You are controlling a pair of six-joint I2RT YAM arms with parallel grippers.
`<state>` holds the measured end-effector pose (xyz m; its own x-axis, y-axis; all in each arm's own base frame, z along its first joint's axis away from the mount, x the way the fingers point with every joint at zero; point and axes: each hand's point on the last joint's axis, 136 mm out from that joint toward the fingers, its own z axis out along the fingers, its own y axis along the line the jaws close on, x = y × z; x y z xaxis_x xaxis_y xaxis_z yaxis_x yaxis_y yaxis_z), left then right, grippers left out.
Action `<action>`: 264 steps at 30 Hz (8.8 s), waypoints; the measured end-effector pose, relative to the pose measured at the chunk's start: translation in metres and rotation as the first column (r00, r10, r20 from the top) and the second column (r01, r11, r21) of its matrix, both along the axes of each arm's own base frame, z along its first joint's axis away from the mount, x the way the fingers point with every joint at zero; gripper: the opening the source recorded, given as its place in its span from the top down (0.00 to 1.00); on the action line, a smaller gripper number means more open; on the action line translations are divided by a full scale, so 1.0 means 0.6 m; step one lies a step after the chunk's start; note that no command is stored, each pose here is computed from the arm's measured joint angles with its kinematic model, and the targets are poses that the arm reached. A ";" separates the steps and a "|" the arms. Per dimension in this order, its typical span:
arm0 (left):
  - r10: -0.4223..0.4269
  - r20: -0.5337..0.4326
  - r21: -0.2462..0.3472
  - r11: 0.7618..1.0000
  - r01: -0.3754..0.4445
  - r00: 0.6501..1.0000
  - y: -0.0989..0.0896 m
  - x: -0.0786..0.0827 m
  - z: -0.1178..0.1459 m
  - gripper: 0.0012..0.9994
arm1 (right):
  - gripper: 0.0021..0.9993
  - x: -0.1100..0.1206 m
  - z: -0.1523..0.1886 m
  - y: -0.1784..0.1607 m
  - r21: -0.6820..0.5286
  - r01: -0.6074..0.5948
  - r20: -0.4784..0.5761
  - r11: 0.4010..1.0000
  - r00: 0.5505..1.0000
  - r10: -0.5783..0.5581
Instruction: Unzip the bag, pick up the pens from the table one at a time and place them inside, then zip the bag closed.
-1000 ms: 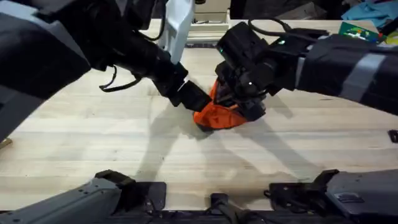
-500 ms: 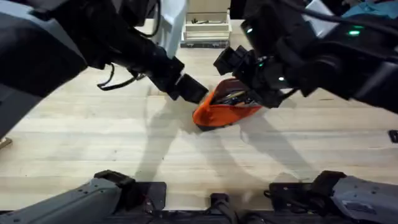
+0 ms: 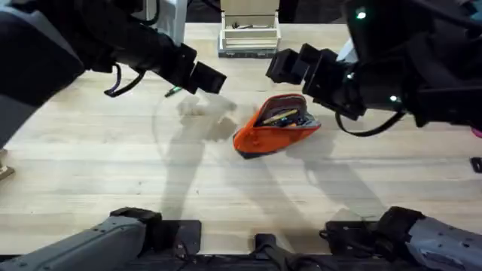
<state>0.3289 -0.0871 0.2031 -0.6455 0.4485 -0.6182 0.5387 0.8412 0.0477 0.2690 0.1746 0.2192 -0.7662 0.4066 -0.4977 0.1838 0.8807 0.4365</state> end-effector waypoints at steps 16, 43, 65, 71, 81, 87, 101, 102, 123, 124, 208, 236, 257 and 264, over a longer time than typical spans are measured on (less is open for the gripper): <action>0.147 0.047 0.141 0.978 -0.153 0.988 0.081 0.083 -0.045 0.01 | 0.00 -0.032 0.048 0.008 -0.002 -0.191 0.093 0.982 0.977 0.190; 0.181 -0.063 0.172 0.971 -0.168 0.981 0.097 0.190 -0.252 0.01 | 0.00 -0.037 0.059 0.007 0.004 -0.206 0.112 0.979 0.972 0.204; 0.137 -0.159 0.101 0.987 -0.122 0.978 0.075 0.180 -0.275 0.12 | 0.00 -0.037 0.059 0.007 0.016 -0.195 0.108 0.981 0.975 0.193; 0.125 -0.189 0.085 0.990 -0.111 0.974 0.069 0.171 -0.278 0.18 | 0.00 -0.037 0.059 0.007 0.016 -0.195 0.108 0.981 0.975 0.192; 0.102 -0.205 0.059 0.994 -0.091 0.974 0.058 0.169 -0.279 0.49 | 0.00 -0.037 0.059 0.007 0.018 -0.193 0.107 0.981 0.976 0.191; 0.093 -0.203 0.051 0.995 -0.084 0.975 0.054 0.169 -0.278 0.71 | 0.00 -0.037 0.059 0.007 0.018 -0.194 0.107 0.981 0.976 0.191; 0.085 -0.202 0.042 0.996 -0.078 0.976 0.050 0.171 -0.274 0.96 | 0.00 -0.037 0.059 0.007 0.018 -0.193 0.107 0.981 0.976 0.190; 0.085 -0.204 0.044 0.996 -0.078 0.975 0.050 0.171 -0.274 0.96 | 0.00 -0.037 0.059 0.007 0.018 -0.193 0.107 0.981 0.976 0.190; 0.086 0.005 0.135 0.987 -0.086 0.996 0.036 0.137 -0.089 0.96 | 0.00 -0.053 0.099 -0.010 0.033 -0.206 0.193 0.978 0.961 0.196; 0.075 0.009 0.144 0.987 -0.075 0.997 0.027 0.132 -0.084 0.96 | 0.00 -0.054 0.102 -0.011 0.035 -0.206 0.199 0.978 0.960 0.195; -0.323 -0.268 0.147 0.917 0.370 0.907 -0.374 -0.063 -0.197 0.61 | 0.00 -0.250 0.112 -0.132 -0.164 -0.467 0.267 0.869 0.827 0.495; -0.404 -0.197 0.155 0.887 0.435 0.893 -0.317 -0.084 -0.032 0.01 | 0.00 -0.249 0.112 -0.134 -0.183 -0.467 0.270 0.865 0.822 0.501; -0.528 -0.224 0.182 0.803 0.567 0.819 -0.172 -0.127 0.039 0.00 | 0.00 -0.245 0.112 -0.138 -0.214 -0.462 0.273 0.861 0.817 0.507; -0.596 -0.306 0.097 0.756 0.647 0.742 -0.116 -0.154 0.034 0.00 | 0.00 -0.245 0.112 -0.138 -0.214 -0.462 0.274 0.860 0.817 0.507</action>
<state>0.2362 -0.1569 0.2236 -0.2964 0.8908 -0.3445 0.9525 0.3021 -0.0383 0.1218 0.0917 0.2864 -0.6427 -0.0630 -0.7636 -0.4071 0.8724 0.2707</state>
